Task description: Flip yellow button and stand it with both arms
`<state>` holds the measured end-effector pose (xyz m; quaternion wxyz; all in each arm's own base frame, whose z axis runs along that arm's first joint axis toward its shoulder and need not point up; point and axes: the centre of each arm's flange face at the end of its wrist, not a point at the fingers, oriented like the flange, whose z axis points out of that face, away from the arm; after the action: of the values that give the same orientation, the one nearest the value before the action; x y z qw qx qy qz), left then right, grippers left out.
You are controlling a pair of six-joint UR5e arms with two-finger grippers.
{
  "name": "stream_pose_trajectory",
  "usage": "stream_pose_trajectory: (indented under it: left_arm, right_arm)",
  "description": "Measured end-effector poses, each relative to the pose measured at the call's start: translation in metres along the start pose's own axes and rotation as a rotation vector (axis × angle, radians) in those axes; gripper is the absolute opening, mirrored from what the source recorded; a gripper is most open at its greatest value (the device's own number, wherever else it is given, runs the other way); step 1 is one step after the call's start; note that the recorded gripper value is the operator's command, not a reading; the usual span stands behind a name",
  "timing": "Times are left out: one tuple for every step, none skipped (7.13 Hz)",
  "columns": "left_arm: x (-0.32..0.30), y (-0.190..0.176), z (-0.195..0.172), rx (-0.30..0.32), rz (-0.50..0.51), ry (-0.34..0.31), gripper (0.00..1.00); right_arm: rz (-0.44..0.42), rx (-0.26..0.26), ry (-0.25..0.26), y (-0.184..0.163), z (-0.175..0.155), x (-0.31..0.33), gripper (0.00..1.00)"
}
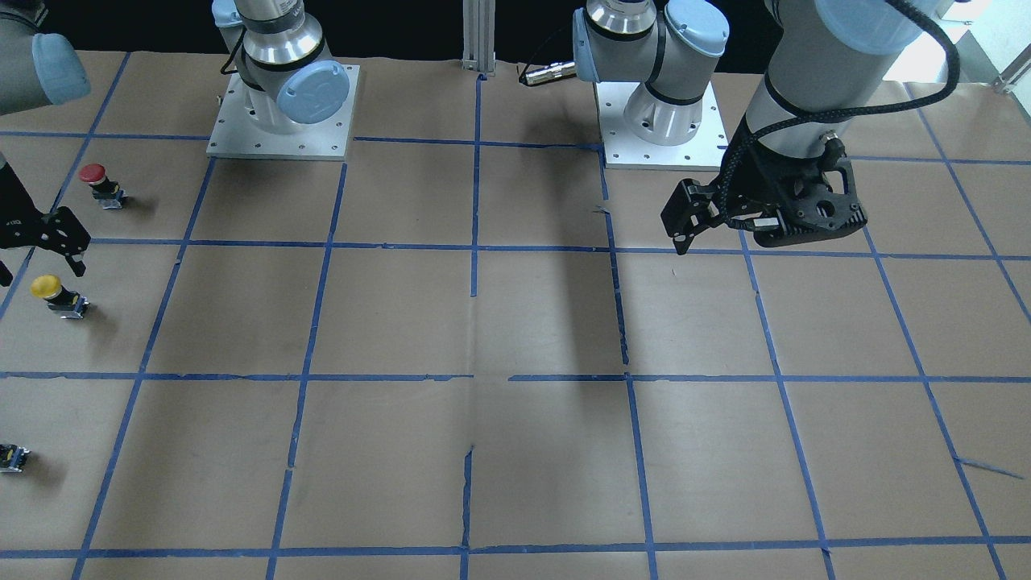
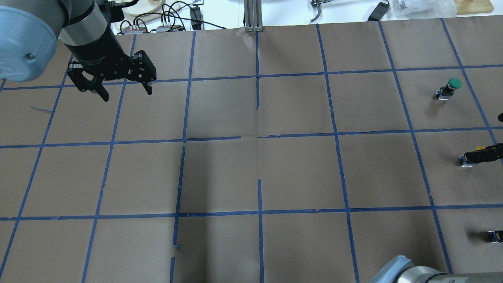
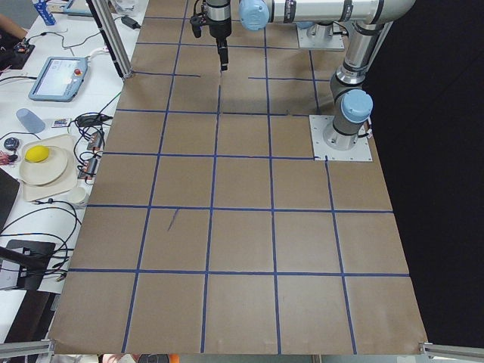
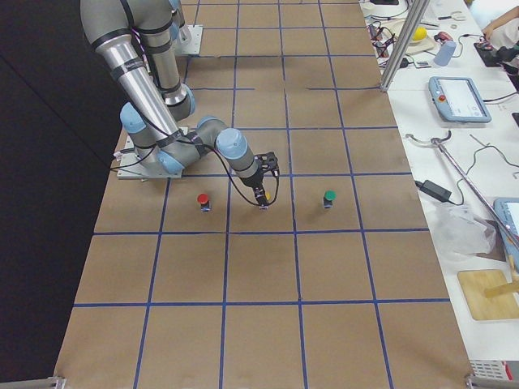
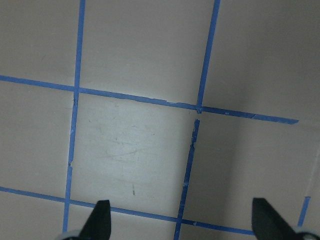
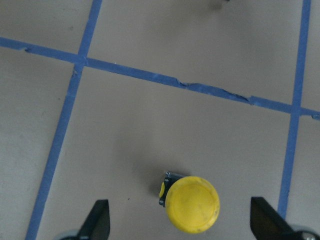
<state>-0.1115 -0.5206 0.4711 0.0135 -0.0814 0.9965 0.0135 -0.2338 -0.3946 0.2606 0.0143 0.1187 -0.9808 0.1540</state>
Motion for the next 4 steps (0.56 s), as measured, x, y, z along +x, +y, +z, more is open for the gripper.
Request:
stream_pose_trajectory:
  left_arm:
    - [-0.001,0.003,0.001,-0.005,0.020,0.007,0.99]
    - [-0.002,0.006,0.005,-0.013,0.049,0.007,0.99]
    - [-0.003,0.010,0.007,-0.018,0.065,0.006,1.00]
    - [-0.004,0.013,0.005,-0.016,0.077,0.006,1.00]
  right_arm:
    - [-0.002,-0.004,-0.012,-0.014,-0.033,0.000,1.00]
    - [-0.003,-0.014,-0.037,-0.033,-0.069,-0.001,1.00]
    - [-0.001,-0.028,-0.069,-0.055,-0.104,-0.003,1.00]
    - [0.024,-0.049,-0.109,-0.083,-0.136,-0.011,1.00]
